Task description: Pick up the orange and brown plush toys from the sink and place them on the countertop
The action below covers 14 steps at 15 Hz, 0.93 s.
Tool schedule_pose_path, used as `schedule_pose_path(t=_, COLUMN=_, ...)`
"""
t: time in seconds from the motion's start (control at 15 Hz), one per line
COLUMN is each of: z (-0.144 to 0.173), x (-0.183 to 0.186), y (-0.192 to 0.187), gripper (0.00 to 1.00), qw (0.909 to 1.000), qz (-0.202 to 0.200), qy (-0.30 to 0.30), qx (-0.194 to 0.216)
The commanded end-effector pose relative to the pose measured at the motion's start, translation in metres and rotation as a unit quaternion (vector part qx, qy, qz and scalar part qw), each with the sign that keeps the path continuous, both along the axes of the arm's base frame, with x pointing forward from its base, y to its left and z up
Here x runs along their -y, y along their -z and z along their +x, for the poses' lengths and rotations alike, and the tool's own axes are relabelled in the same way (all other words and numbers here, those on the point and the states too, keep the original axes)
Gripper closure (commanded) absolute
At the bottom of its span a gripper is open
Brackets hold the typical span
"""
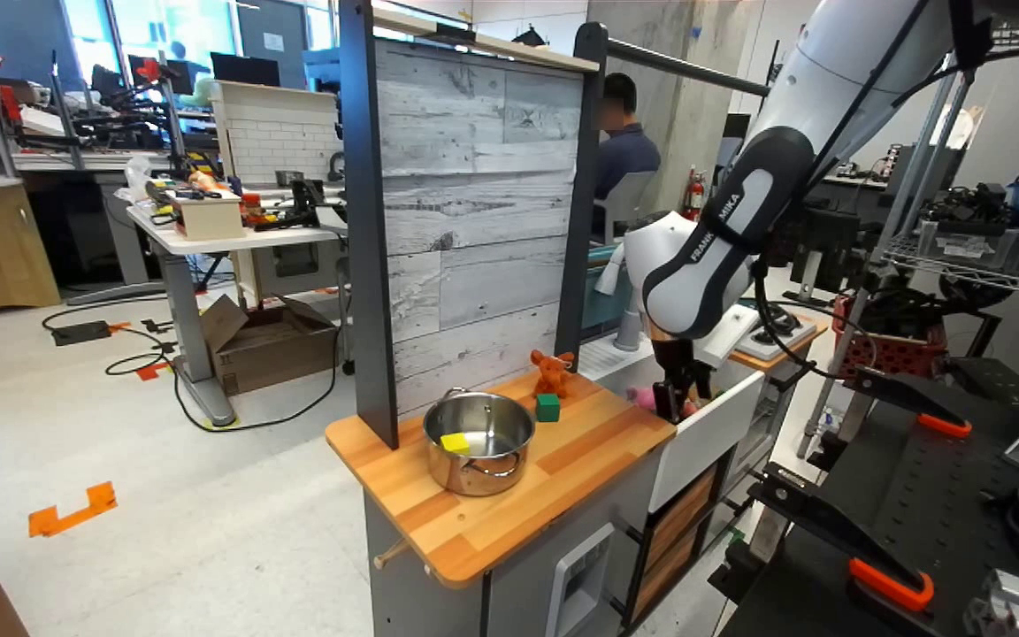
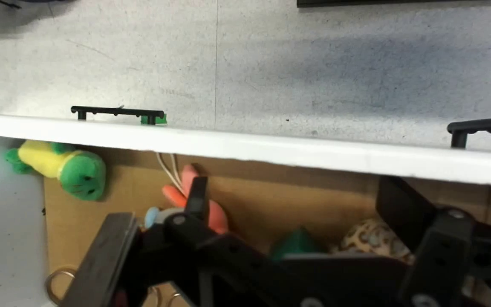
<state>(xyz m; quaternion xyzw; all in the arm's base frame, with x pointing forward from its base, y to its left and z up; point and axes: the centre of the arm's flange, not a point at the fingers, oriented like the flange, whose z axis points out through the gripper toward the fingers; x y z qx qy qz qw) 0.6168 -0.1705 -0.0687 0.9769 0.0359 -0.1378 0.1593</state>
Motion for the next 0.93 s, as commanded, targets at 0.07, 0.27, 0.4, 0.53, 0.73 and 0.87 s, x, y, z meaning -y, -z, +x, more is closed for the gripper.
schedule_pose_path(t=0.07, z=0.039, x=0.026, y=0.001, gripper=0.00, qw=0.9989, qz=-0.030, qy=0.032, qx=0.016)
schedule_pose_path(t=0.27, z=0.049, x=0.031, y=0.004, gripper=0.00, qw=0.9983, qz=-0.041, qy=0.036, qx=0.022)
schedule_pose_path(t=0.4, z=0.051, x=0.031, y=0.013, gripper=0.00, qw=0.9980, qz=-0.042, qy=0.042, qx=0.018)
schedule_pose_path(t=0.53, z=0.053, x=0.031, y=0.024, gripper=0.00, qw=0.9978, qz=-0.046, qy=0.047, qx=0.009)
schedule_pose_path(t=0.73, z=0.058, x=0.028, y=0.036, gripper=0.00, qw=0.9973, qz=-0.052, qy=0.052, qx=-0.002)
schedule_pose_path(t=0.87, z=0.063, x=0.026, y=0.042, gripper=0.00, qw=0.9970, qz=-0.056, qy=0.054, qx=-0.008)
